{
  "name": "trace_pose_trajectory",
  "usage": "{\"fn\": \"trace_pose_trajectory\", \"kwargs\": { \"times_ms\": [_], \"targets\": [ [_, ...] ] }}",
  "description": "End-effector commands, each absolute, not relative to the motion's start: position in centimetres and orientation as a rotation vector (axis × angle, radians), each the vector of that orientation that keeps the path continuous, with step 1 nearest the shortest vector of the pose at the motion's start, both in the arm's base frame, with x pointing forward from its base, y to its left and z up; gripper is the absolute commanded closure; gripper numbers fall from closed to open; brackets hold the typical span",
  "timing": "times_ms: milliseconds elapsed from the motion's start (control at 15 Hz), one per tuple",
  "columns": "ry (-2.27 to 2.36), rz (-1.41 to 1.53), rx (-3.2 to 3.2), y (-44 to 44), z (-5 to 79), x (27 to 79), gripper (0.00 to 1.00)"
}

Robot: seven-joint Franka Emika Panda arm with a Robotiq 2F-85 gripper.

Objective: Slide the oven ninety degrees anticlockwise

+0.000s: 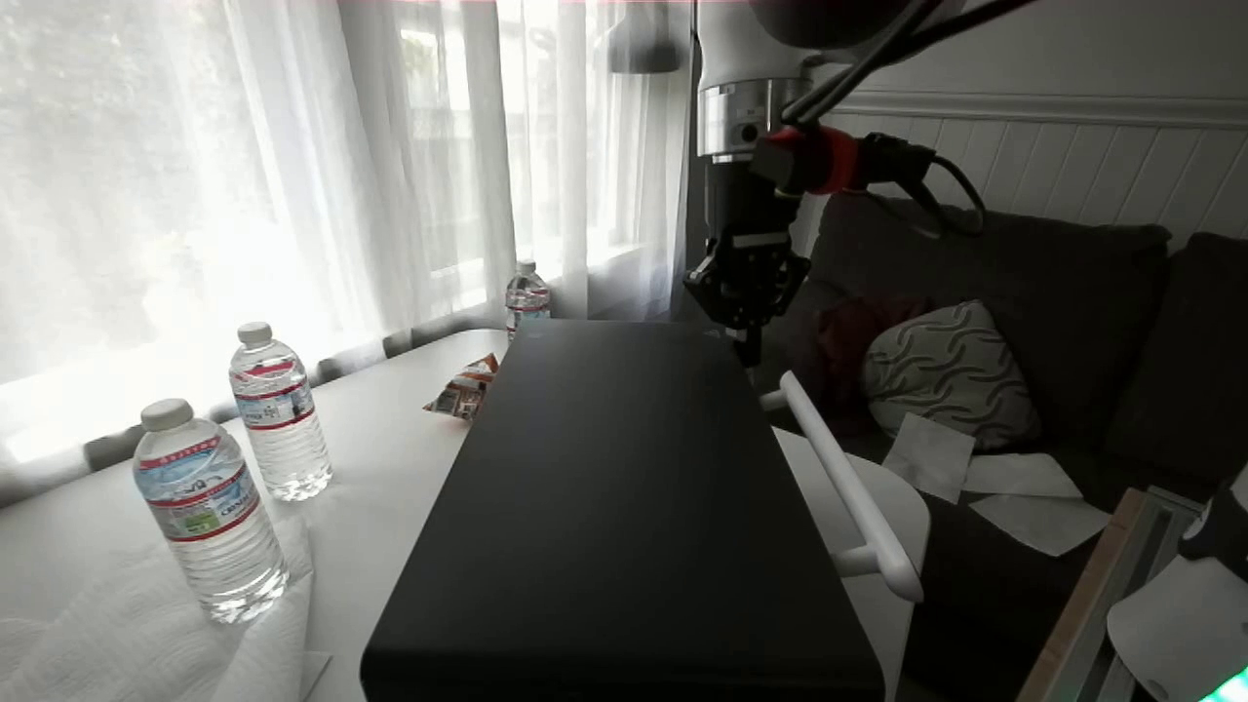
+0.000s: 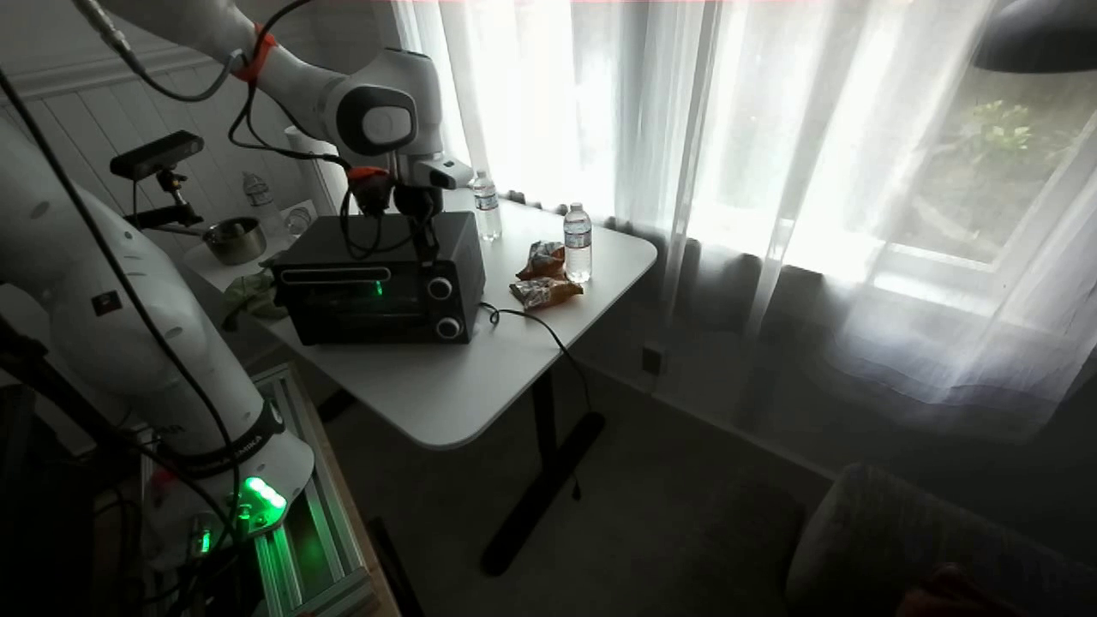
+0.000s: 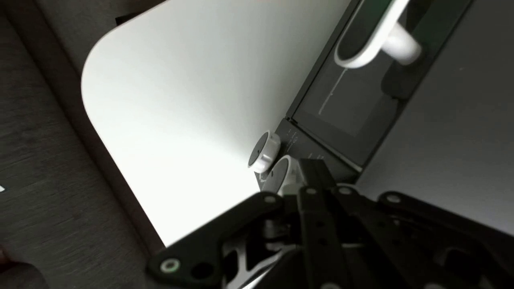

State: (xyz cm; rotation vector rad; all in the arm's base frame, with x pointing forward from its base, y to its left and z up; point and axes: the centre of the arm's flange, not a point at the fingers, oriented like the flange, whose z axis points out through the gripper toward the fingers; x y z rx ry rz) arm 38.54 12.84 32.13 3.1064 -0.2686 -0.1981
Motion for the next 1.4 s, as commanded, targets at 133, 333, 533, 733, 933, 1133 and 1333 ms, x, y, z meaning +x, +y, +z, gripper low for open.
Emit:
{"fn": "trace_pose_trajectory", "kwargs": {
  "times_ms": [133, 333, 533, 733, 933, 1133, 1333],
  "targets": [
    [-0.102, 0.044, 3.117, 15.5, 31.6, 43.0, 1.0],
    [-0.058, 0.094, 3.146, 16.7, 32.1, 43.5, 1.0],
    [-0.023, 0.153, 3.181, 17.3, 32.3, 44.3, 1.0],
    [0.031, 0.216, 3.196, 17.8, 32.3, 45.3, 1.0],
    [0.11, 0.275, 3.211, 18.8, 32.2, 46.4, 1.0],
    [0.21, 0.332, 3.227, 19.9, 32.2, 47.6, 1.0],
    [0.325, 0.384, 3.239, 21.2, 32.1, 48.7, 1.0]
  ]
}}
